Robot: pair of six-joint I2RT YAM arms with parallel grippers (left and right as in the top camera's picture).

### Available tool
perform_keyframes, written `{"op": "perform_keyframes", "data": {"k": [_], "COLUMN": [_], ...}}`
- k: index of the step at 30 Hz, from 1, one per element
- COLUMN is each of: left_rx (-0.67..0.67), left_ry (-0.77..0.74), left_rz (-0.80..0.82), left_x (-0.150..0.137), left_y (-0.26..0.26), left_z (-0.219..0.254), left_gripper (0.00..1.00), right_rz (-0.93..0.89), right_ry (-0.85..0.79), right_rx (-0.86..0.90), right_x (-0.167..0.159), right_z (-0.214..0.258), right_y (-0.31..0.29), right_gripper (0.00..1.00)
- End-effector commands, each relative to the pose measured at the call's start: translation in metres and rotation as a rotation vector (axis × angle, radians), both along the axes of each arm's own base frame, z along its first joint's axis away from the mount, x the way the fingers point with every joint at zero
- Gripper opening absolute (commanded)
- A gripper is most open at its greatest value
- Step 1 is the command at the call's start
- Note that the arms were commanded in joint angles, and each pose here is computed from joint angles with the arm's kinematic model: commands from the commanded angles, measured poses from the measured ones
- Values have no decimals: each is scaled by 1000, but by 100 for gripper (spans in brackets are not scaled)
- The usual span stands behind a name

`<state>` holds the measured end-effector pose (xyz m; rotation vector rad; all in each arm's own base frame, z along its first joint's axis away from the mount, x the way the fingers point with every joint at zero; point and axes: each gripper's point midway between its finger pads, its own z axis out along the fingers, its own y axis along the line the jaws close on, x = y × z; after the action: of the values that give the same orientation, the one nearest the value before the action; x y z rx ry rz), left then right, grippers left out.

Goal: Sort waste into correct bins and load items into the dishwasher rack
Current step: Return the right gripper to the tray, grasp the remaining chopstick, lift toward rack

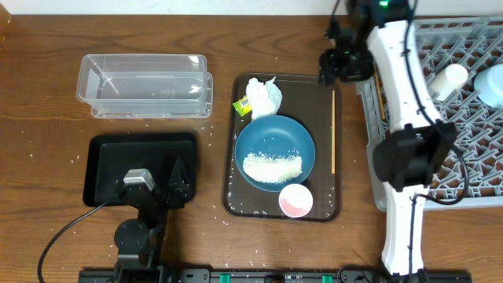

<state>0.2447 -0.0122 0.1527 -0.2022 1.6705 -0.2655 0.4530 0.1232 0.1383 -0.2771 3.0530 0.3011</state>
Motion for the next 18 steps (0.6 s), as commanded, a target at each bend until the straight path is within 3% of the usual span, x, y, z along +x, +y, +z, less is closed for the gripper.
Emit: {"op": "perform_keyframes", "data": {"k": [1, 4, 11, 18], "left_rx": [17, 17, 17, 17], "left_ry": [44, 44, 44, 44], "left_rz": [-17, -17, -17, -17], "left_x": [-1, -1, -1, -1], "left_y": [-3, -3, -3, -3], "left_z": [-15, -15, -15, -15], "left_gripper": [89, 90, 90, 89], "right_rz": [-115, -177, -157, -135], "right_ry": [19, 26, 130, 178], "right_rx": [-120, -218, -195, -177], "right_x": [-2, -3, -22, -34], "right_z": [-15, -36, -87, -107], "right_y": [-6, -14, -8, -5], "right_gripper": [54, 52, 47, 48]}}
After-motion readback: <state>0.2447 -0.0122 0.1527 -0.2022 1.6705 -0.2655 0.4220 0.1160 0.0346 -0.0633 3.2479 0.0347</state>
